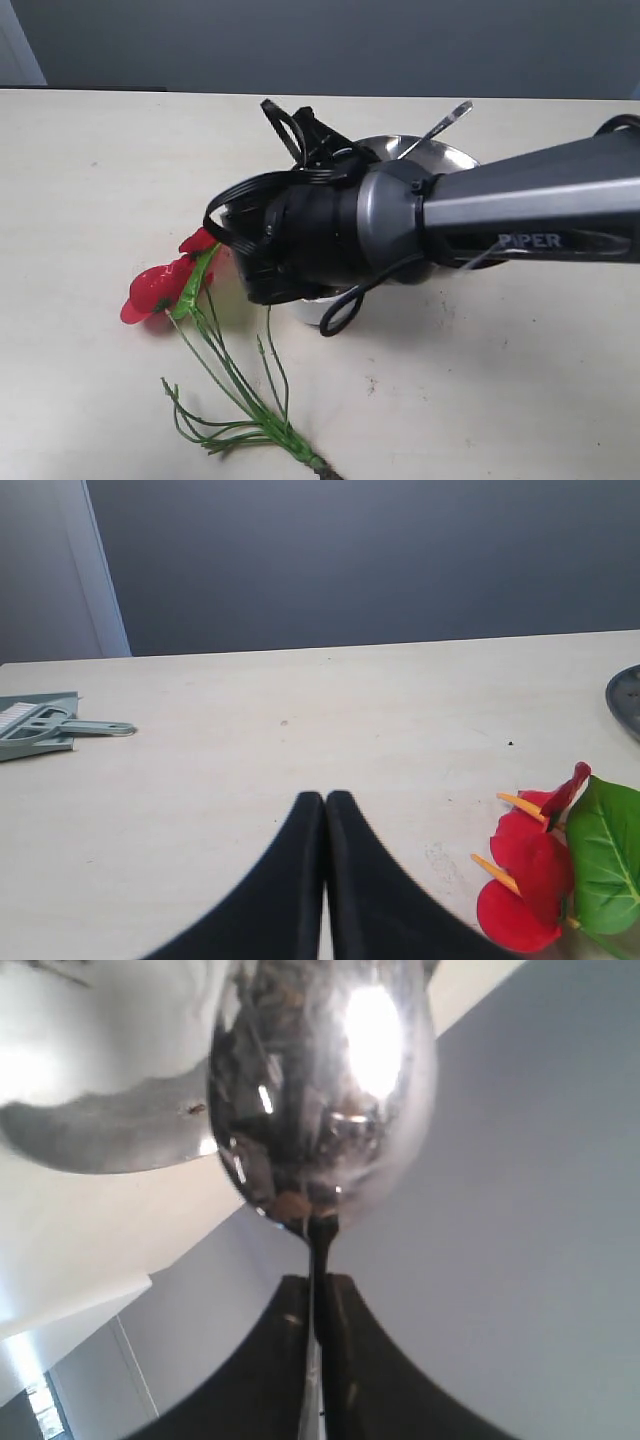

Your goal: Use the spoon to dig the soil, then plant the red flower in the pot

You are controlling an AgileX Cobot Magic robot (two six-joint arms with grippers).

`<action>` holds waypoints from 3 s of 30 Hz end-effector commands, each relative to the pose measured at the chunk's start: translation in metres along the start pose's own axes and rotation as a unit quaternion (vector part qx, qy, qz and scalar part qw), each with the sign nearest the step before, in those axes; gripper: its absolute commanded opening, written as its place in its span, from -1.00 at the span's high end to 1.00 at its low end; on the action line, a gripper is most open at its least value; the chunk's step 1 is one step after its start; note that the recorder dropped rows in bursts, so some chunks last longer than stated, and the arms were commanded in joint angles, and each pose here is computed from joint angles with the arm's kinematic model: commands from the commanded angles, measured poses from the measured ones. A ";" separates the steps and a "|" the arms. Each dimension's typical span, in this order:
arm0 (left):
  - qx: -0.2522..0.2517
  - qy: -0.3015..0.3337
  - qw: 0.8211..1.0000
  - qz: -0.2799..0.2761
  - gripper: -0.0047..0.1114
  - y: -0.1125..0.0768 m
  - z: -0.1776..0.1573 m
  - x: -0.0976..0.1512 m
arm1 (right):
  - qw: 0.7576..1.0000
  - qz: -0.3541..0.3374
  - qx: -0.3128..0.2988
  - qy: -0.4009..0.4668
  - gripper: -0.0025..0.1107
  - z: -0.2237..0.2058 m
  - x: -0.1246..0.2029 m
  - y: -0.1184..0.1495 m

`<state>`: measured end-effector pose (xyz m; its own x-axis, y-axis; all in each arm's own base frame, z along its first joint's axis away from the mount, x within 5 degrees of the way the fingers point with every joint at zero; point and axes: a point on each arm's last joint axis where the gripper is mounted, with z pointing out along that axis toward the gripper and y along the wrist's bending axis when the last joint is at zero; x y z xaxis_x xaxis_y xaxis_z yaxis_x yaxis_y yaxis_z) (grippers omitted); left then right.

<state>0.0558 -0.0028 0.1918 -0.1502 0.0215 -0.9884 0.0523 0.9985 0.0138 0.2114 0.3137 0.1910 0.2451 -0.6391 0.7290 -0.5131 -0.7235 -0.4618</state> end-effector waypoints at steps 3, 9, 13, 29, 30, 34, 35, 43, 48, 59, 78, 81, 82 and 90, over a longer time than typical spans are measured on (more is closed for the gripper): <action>0.000 -0.004 1.000 -0.002 0.91 0.000 0.000 0.000 | 0.996 -0.054 -0.050 -0.042 0.97 0.005 -0.023 0.015; 0.000 -0.004 1.000 -0.002 0.91 0.000 0.000 0.000 | 0.993 -0.087 -0.053 -0.054 0.97 0.007 -0.051 0.025; 0.000 -0.004 1.000 -0.002 0.91 0.000 0.000 0.000 | 0.992 -0.095 -0.047 -0.064 0.97 0.006 -0.059 0.026; 0.000 -0.004 1.000 -0.002 0.91 0.000 0.000 0.000 | 0.996 0.082 -0.002 -0.043 0.97 0.005 0.006 -0.003; 0.000 -0.004 1.000 -0.002 0.91 0.000 0.000 0.000 | 0.994 0.098 -0.007 -0.044 0.97 0.005 0.016 -0.005; 0.000 -0.004 1.000 -0.002 0.91 0.000 0.000 0.000 | 0.988 0.146 -0.020 -0.044 0.97 0.008 0.044 -0.008; 0.000 -0.004 1.000 -0.002 0.91 0.000 0.000 0.000 | 0.983 0.173 -0.025 -0.048 0.97 0.009 0.052 -0.008; 0.000 -0.004 1.000 -0.002 0.91 0.000 0.000 0.000 | 0.801 0.550 -0.209 -0.113 0.97 0.047 0.084 -0.007; 0.000 -0.004 1.000 -0.002 0.91 0.000 0.000 0.000 | 0.687 0.653 -0.274 -0.166 0.97 0.087 0.090 -0.015; 0.000 -0.004 1.000 -0.002 0.91 0.000 0.000 0.000 | 0.684 0.653 -0.289 -0.148 0.97 0.183 0.045 -0.038; 0.000 -0.004 1.000 -0.002 0.91 0.000 0.000 0.000 | 0.669 0.679 -0.286 -0.098 0.33 0.182 0.055 -0.037; 0.000 -0.004 1.000 -0.002 0.91 0.000 0.000 0.000 | 0.646 0.703 -0.271 -0.119 0.33 0.157 0.084 -0.051; 0.000 -0.004 1.000 -0.002 0.91 0.000 0.000 0.000 | 0.630 0.715 -0.271 -0.132 0.33 0.145 0.094 -0.056; 0.000 -0.004 1.000 -0.002 0.91 0.000 0.000 0.000 | 0.561 0.661 -0.361 -0.343 0.33 0.029 0.123 -0.082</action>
<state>0.0558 -0.0028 0.1918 -0.1502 0.0215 -0.9884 0.0523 0.9985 0.0138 0.3395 0.2699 0.2828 -0.6542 -0.5800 -0.4853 -0.6616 0.7498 -0.0042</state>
